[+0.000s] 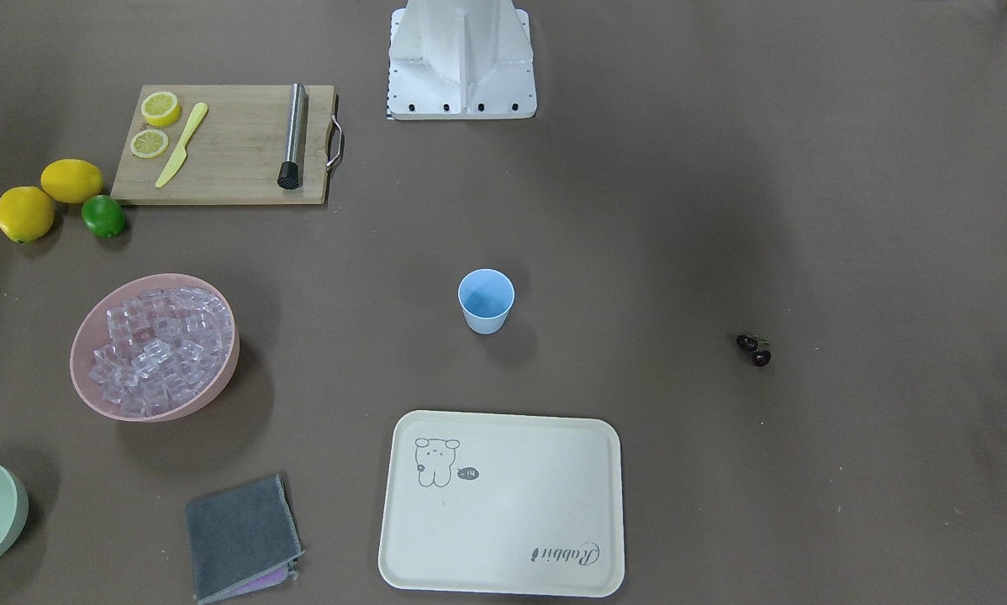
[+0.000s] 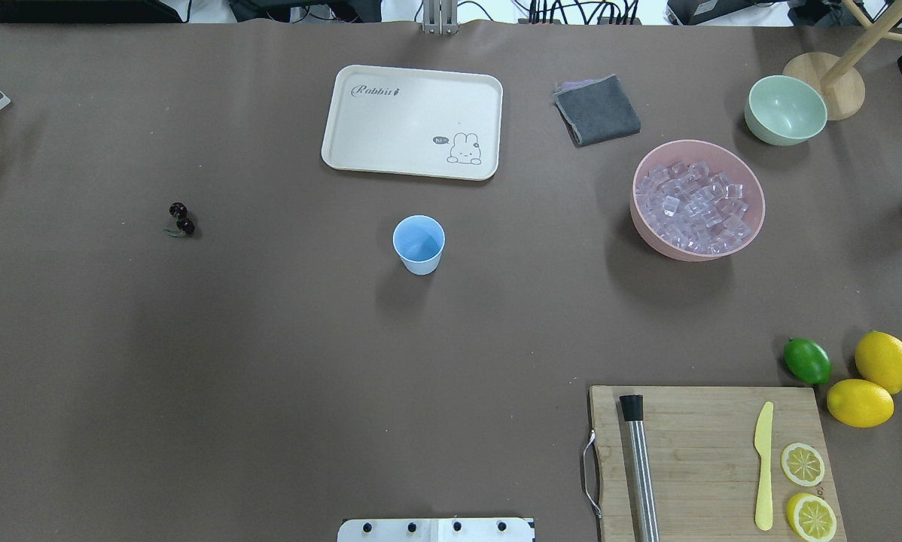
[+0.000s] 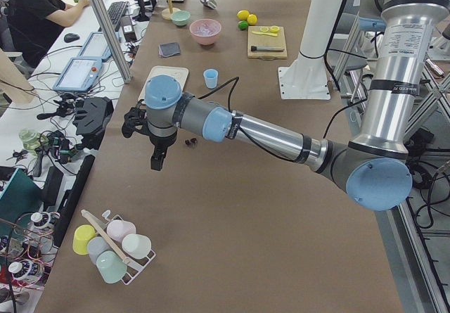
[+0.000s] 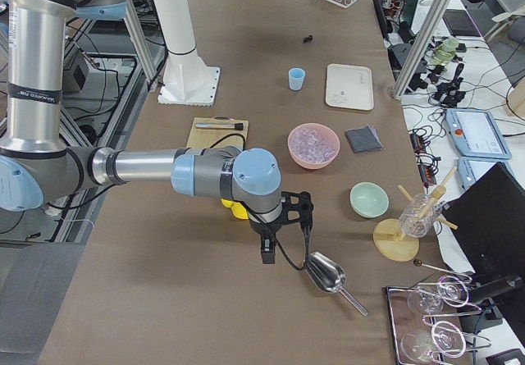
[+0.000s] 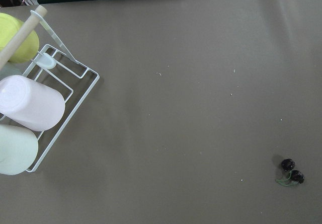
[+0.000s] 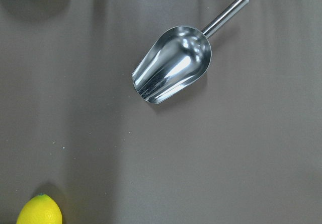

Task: Put ice and cherries in cup
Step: 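Move the right gripper toward the pink bowl of ice cubes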

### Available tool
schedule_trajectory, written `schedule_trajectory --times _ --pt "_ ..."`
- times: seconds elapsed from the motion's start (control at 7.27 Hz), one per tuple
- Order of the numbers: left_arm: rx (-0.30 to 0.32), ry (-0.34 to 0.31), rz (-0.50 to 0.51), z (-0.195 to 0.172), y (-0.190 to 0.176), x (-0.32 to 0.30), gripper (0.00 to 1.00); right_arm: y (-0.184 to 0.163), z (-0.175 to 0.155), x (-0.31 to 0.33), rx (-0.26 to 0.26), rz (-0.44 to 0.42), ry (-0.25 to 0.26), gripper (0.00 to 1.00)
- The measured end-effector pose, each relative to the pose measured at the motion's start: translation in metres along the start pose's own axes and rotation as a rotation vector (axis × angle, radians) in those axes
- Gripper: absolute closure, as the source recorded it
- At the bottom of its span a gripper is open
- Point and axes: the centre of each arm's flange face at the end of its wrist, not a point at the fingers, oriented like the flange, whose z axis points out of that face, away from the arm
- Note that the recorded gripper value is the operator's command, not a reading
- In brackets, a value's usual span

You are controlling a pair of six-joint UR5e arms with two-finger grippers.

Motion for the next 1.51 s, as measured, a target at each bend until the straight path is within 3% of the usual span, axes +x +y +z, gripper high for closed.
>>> schedule_trajectory --times 1.1,1.24,1.51 --pt "-0.021 -0.011 -0.06 0.009 -0.001 -0.011 0.02 -0.009 -0.001 -0.01 0.002 -0.018 -0.008 0.0" --pt "-0.02 -0.012 -0.064 0.008 -0.001 -0.01 0.02 -0.017 -0.001 -0.017 0.004 -0.035 -0.012 0.0" --pt "-0.019 -0.012 -0.065 0.008 -0.002 -0.01 0.02 -0.073 0.002 -0.079 0.004 -0.155 -0.032 0.0"
